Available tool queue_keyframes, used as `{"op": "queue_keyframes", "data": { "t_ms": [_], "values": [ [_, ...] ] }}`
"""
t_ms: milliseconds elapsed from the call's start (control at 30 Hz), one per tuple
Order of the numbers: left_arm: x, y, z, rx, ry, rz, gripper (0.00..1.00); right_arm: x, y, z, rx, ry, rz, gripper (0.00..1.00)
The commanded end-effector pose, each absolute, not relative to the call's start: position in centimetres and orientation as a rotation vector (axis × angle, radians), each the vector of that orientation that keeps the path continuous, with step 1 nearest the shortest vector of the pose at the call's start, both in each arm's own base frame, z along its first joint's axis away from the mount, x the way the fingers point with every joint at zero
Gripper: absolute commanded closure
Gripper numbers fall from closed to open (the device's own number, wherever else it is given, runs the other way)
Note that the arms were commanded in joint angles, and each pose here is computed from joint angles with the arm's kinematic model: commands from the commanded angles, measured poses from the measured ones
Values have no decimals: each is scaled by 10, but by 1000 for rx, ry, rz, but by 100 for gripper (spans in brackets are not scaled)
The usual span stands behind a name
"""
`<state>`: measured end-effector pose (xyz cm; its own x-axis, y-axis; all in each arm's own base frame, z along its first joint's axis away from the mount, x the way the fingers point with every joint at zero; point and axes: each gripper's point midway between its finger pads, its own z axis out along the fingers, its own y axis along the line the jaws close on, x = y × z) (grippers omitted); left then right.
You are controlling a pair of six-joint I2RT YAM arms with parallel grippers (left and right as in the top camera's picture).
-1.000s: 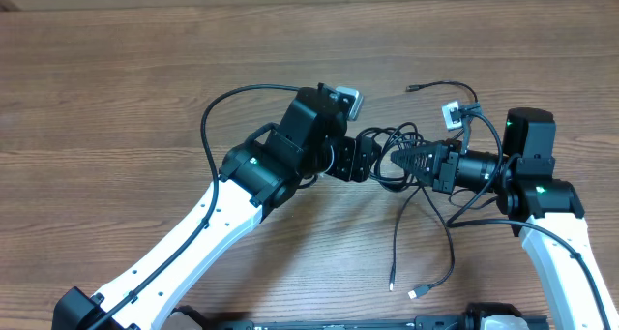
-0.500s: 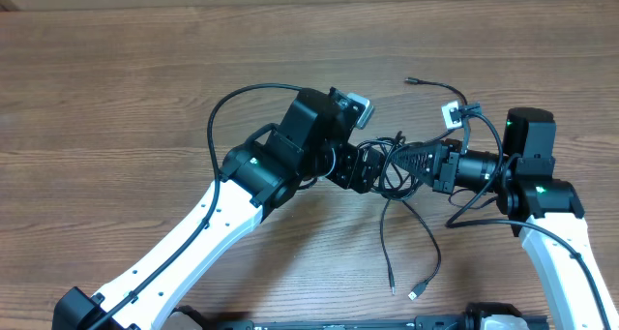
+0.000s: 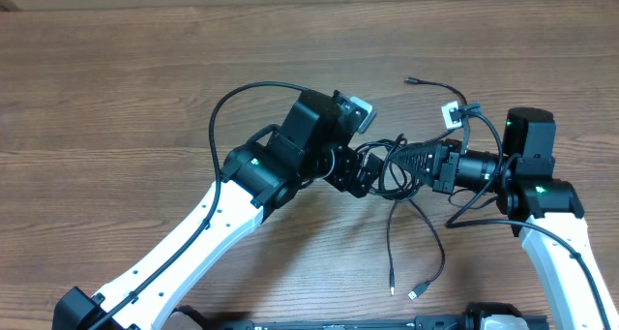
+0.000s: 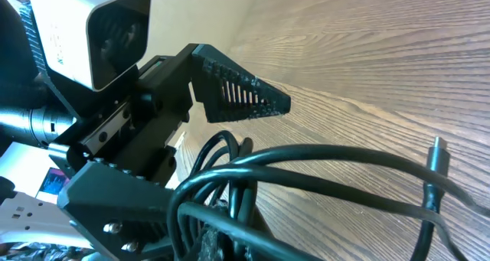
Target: Untangle cables
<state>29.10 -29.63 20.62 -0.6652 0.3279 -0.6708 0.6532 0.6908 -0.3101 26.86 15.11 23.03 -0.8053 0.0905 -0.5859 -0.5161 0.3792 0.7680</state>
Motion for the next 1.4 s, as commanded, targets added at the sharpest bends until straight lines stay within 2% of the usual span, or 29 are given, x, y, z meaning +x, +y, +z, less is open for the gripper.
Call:
{"op": "queue_keyframes", "data": {
  "t_ms": [0, 233, 767, 1367],
  "values": [
    [293, -297, 212, 807, 2266, -682, 0, 267, 152, 236, -387, 2070, 1466, 96],
    [291, -294, 208, 927, 2228, -620, 0, 267, 152, 236, -384, 2073, 1468, 96],
    [315, -248, 192, 809, 2306, -248, 0, 267, 152, 235, -384, 2074, 1468, 96],
    [311, -241, 186, 972, 2274, -153, 0, 267, 152, 235, -384, 2074, 1468, 96]
  ]
}}
